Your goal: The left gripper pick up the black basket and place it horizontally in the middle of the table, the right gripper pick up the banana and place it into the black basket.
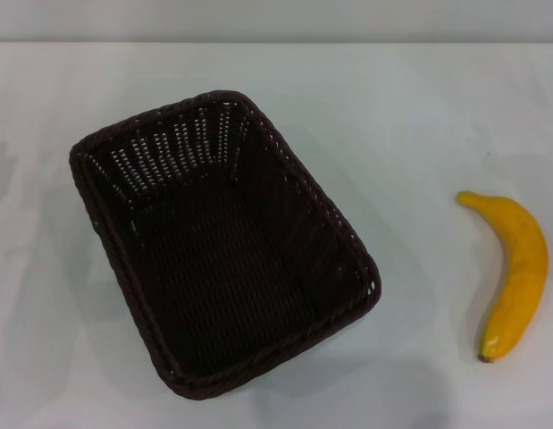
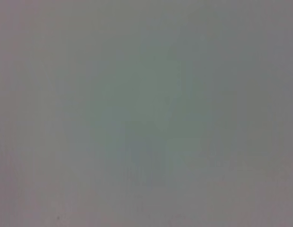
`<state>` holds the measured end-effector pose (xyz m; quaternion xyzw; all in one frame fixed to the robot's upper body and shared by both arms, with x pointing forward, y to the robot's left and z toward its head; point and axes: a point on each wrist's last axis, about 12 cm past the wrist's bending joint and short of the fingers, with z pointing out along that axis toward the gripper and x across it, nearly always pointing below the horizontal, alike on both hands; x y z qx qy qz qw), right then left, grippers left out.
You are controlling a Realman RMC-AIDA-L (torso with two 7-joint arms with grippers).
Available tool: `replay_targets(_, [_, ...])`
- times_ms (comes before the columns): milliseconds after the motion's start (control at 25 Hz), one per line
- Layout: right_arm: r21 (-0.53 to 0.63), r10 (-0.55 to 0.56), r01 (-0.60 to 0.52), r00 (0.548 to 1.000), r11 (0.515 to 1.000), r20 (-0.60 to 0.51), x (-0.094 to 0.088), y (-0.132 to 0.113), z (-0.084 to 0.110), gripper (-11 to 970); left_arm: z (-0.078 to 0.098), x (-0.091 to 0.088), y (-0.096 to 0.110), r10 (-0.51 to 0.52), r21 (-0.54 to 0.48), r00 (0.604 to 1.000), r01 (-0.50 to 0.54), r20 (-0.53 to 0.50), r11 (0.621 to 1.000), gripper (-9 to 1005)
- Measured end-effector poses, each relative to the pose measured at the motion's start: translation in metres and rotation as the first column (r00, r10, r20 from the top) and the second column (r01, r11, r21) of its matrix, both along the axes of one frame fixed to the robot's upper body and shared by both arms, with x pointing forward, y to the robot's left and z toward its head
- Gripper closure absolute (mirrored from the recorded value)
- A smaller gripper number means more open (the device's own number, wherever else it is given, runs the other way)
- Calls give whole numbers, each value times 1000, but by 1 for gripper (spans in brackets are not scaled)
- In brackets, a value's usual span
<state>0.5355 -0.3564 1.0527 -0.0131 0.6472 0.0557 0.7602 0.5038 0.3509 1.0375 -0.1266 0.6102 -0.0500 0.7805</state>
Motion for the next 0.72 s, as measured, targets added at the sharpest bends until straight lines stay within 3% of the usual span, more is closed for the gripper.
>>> replay_targets(600, [9, 1, 0, 1000, 1000, -8, -2, 1, -2, 135, -1, -1, 0, 1, -8, 1000, -1, -3, 1000, 104])
replay_targets(720, [9, 0, 0, 1000, 1000, -8, -2, 1, -2, 135, -3, -2, 1, 28, -99, 1000, -28, 6, 995, 105])
